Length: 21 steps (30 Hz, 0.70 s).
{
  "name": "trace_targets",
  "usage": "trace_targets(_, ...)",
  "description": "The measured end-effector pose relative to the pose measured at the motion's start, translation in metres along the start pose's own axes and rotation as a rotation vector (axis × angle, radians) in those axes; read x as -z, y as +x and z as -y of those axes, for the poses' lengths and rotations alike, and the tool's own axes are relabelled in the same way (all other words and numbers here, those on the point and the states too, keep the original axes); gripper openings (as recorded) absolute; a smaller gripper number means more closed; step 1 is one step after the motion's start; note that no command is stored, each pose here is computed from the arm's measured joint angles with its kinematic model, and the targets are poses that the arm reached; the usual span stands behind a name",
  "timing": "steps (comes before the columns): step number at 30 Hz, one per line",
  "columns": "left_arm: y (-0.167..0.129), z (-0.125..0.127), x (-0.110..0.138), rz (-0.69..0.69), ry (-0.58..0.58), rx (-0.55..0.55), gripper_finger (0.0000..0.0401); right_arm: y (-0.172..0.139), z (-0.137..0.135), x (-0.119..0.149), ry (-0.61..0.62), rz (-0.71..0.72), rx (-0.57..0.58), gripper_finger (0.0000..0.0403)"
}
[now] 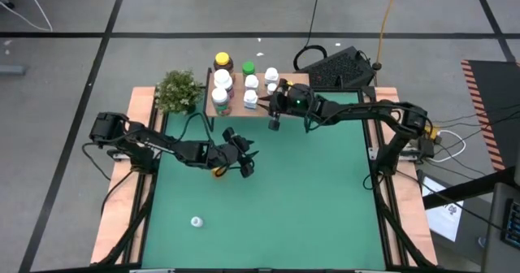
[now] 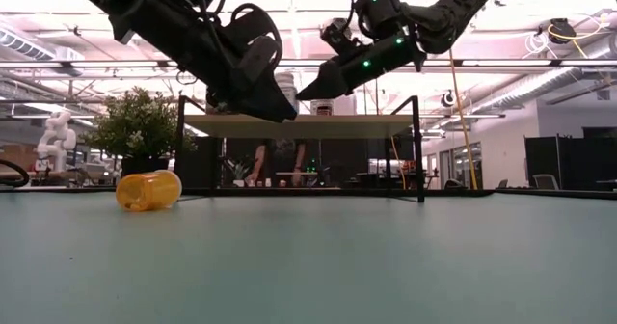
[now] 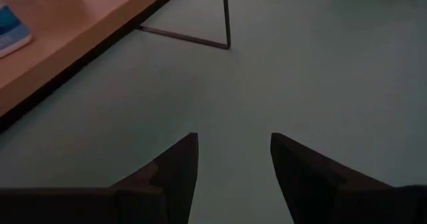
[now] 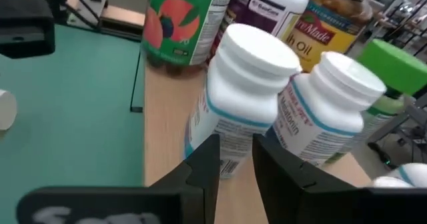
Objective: Pick and place medicine bottles onto shelf by color
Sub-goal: Adjust the white pill bottle on the shelf, then put the orange pill bottle on the shelf
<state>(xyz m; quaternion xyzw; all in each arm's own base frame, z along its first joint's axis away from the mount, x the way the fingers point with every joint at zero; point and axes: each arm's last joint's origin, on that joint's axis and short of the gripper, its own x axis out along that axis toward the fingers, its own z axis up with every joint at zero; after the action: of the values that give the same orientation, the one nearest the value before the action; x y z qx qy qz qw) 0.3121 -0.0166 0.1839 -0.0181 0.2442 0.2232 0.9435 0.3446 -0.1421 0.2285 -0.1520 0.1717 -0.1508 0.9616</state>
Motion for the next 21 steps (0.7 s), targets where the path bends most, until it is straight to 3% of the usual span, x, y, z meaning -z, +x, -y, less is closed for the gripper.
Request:
trace_targets(10,-0.002,0.004,0.002,-0.007,0.006,0.013,0.0191,0.001,0.002,0.000,-0.009,-0.048,-0.013,0.0082)
trace_targets(16,-0.017,0.004,0.001,-0.042,0.008,-0.027,0.0191,-0.024,-0.006,-0.019,0.026,-0.057,-0.055,0.0082)
trace_targets(21,-0.050,0.000,0.000,-0.072,-0.050,-0.127,0.0191,-0.057,-0.031,-0.025,0.085,0.022,-0.106,0.0082)
